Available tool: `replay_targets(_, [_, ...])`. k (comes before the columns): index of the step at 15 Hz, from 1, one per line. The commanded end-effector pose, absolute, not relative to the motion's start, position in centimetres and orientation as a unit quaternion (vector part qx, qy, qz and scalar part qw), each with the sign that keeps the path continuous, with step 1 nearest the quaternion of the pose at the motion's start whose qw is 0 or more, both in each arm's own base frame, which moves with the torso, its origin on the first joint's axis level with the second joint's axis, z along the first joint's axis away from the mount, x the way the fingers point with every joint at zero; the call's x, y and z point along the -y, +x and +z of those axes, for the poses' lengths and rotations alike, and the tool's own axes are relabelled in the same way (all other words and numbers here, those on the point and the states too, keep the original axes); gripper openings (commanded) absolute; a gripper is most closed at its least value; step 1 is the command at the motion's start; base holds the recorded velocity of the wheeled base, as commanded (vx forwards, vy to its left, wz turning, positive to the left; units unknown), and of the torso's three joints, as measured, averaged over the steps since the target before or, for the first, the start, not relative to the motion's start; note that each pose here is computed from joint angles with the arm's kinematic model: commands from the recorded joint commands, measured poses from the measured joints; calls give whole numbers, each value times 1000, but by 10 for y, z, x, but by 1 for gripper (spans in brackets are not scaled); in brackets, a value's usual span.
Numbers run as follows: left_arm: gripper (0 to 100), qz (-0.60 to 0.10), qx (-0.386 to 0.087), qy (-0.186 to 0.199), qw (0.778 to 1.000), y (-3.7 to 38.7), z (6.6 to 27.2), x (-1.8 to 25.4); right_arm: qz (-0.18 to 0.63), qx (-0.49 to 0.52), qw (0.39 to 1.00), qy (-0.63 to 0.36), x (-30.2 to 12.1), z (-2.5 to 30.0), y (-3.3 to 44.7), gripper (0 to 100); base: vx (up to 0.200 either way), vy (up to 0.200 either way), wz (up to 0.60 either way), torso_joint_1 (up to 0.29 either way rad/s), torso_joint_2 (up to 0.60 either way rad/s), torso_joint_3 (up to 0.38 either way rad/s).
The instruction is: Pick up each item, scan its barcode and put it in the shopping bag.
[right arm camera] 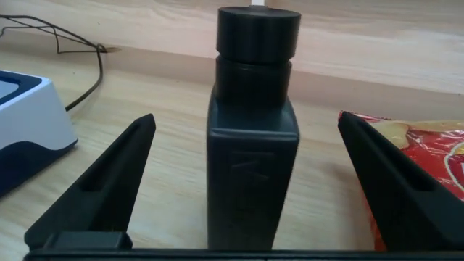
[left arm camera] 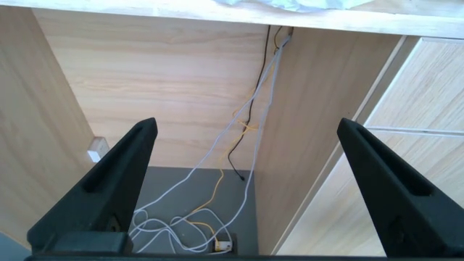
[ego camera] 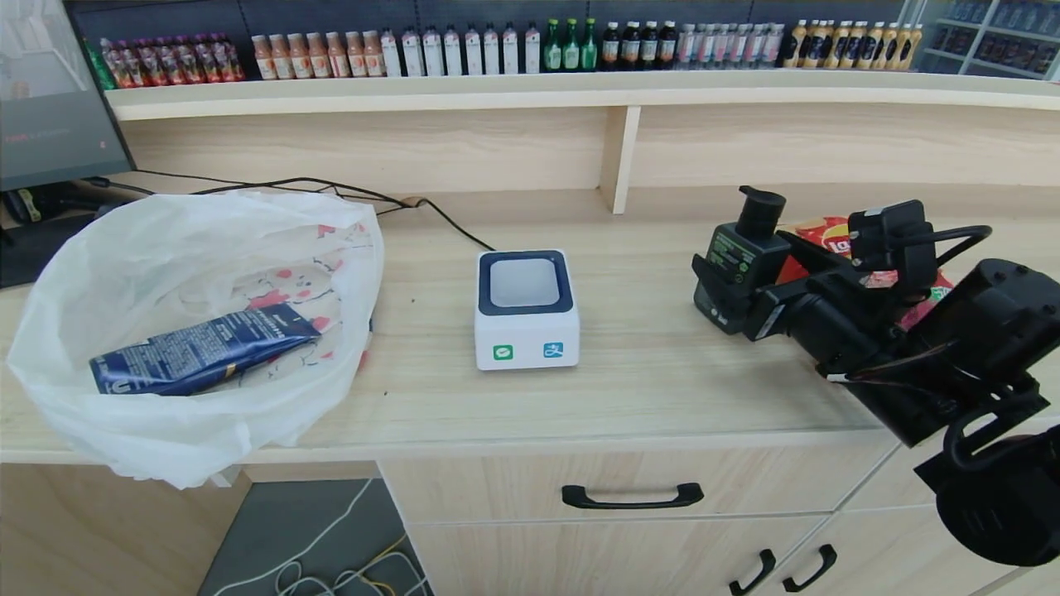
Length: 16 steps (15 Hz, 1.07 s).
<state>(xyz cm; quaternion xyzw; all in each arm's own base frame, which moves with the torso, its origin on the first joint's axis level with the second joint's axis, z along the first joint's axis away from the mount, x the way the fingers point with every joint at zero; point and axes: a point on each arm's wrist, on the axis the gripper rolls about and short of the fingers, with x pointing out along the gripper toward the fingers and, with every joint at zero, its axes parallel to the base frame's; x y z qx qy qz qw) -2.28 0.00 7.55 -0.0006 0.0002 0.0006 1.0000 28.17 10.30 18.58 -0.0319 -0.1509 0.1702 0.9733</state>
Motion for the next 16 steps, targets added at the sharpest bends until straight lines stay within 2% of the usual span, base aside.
replay_targets(1, [100,1,0,-1,1000,-23,75,0,172,146,974,-32,-107,182,287,100,0,0,0,0,0,0])
replay_targets(10, [100,1,0,-1,1000,-23,75,0,171,137,975,-30,-114,172,302,100,0,0,0,0,0,0])
replay_targets(11, [100,1,0,-1,1000,-23,75,0,170,140,975,-27,-117,174,301,0,0,0,0,0,0,0])
replay_targets(16, [100,1,0,-1,1000,-23,75,0,172,139,975,-12,-122,175,297,0,0,0,0,0,0,0])
